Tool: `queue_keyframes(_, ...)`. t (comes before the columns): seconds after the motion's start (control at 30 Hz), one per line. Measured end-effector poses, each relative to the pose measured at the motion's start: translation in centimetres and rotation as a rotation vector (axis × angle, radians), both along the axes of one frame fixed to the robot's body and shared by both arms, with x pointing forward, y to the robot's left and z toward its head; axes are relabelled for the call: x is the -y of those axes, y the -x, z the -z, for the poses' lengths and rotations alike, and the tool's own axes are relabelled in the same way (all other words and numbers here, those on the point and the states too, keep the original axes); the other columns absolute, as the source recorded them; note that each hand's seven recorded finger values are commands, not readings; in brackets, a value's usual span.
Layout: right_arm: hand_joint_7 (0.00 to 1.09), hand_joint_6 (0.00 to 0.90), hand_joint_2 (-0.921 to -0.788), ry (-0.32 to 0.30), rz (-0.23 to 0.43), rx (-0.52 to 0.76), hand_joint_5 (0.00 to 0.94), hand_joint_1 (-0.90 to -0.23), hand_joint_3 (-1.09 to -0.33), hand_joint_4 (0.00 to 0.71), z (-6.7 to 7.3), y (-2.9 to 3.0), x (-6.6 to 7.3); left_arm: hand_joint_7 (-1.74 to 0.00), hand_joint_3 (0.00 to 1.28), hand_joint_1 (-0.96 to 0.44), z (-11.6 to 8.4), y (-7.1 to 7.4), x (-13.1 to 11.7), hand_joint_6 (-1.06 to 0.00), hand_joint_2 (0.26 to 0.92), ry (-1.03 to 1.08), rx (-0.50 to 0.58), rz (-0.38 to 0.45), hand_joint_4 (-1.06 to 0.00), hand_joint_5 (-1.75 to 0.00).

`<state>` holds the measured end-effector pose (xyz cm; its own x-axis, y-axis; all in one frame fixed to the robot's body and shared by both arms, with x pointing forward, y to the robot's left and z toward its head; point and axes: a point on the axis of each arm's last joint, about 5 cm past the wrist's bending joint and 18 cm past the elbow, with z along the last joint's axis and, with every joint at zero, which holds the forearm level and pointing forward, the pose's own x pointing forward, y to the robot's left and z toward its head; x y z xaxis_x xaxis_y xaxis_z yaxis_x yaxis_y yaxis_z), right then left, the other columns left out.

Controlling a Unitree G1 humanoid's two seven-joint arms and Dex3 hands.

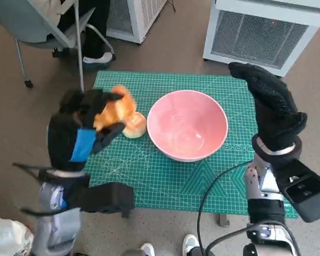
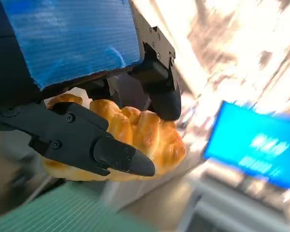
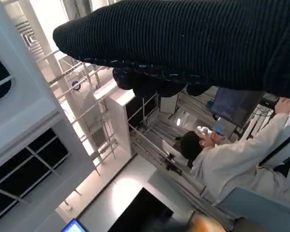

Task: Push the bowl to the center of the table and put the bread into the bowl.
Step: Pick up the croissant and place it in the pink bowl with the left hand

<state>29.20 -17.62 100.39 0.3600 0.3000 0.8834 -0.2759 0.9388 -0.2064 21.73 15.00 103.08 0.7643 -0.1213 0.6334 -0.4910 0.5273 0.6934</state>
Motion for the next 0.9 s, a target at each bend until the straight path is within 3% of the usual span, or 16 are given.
queue_keyframes(0.23, 0.63, 0.022, -0.921, 0.0, 0.0, -0.003, 0.0, -0.587, -0.733, 0.267, 0.0, 0.0, 0.0, -1.17, 0.02, 0.0, -1.3, -2.0, 2.8, -0.66, 0.914, -0.041, 0.063, 0.118, -0.8, -0.99)
queue_keyframes(0.43, 0.64, 0.019, -0.921, 0.001, 0.007, -0.002, 0.0, -0.585, -0.735, 0.264, 0.0, 0.05, 0.2, -1.2, 0.01, 0.0, -1.2, -4.2, 4.6, -0.65, 0.916, -0.144, 0.014, 0.221, -0.82, -0.95)
queue_keyframes(0.6, 0.64, 0.013, -0.921, 0.001, 0.016, 0.0, 0.0, -0.585, -0.738, 0.26, 0.0, 0.11, 0.4, -1.21, 0.02, 0.0, -0.2, -6.2, 5.9, -0.61, 0.92, -0.225, -0.082, 0.281, -0.81, -1.0)
queue_keyframes(0.9, 0.65, 0.003, -0.921, 0.0, 0.027, 0.014, 0.0, -0.585, -0.746, 0.257, -0.1, 0.42, 0.6, -1.04, 0.04, 0.0, 2.4, -8.9, 7.6, -0.65, 0.919, -0.3, -0.279, 0.348, -0.74, -1.21)
